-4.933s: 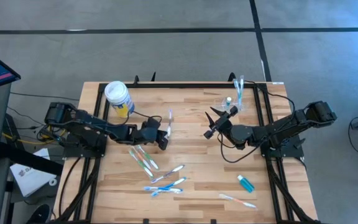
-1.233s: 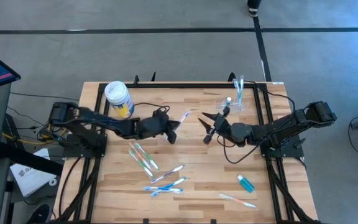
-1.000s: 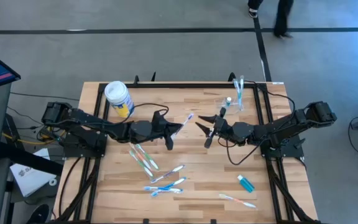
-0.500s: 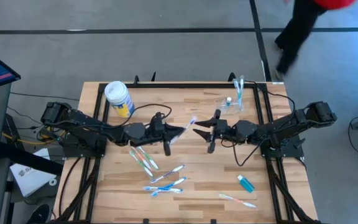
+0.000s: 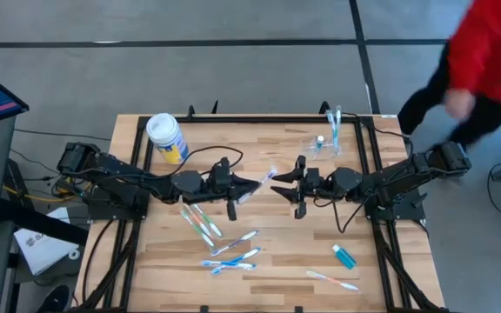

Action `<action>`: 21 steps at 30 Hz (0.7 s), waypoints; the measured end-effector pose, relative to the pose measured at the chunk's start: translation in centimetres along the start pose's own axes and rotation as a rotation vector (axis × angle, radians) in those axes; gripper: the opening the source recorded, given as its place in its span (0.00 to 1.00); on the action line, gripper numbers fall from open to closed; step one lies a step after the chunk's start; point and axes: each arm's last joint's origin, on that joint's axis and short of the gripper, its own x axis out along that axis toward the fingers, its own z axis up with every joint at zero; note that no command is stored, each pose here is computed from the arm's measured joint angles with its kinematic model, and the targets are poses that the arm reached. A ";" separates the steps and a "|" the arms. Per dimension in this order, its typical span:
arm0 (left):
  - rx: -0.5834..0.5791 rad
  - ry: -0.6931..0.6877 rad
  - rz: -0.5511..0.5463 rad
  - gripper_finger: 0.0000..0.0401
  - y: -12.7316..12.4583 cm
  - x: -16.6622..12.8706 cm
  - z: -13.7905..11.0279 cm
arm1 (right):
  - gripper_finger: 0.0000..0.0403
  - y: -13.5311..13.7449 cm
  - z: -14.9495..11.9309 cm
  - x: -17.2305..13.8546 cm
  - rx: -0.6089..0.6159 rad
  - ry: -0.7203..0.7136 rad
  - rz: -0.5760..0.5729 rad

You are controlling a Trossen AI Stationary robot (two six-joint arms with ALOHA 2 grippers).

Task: Pick & Place toothbrushing station
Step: Put the top purple toothbrush into the right transparent organizer

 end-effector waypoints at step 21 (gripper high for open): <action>0.001 -0.060 -0.024 0.00 -0.5 1.3 -2.0 | 0.28 0.1 0.2 0.0 0.007 -0.027 0.032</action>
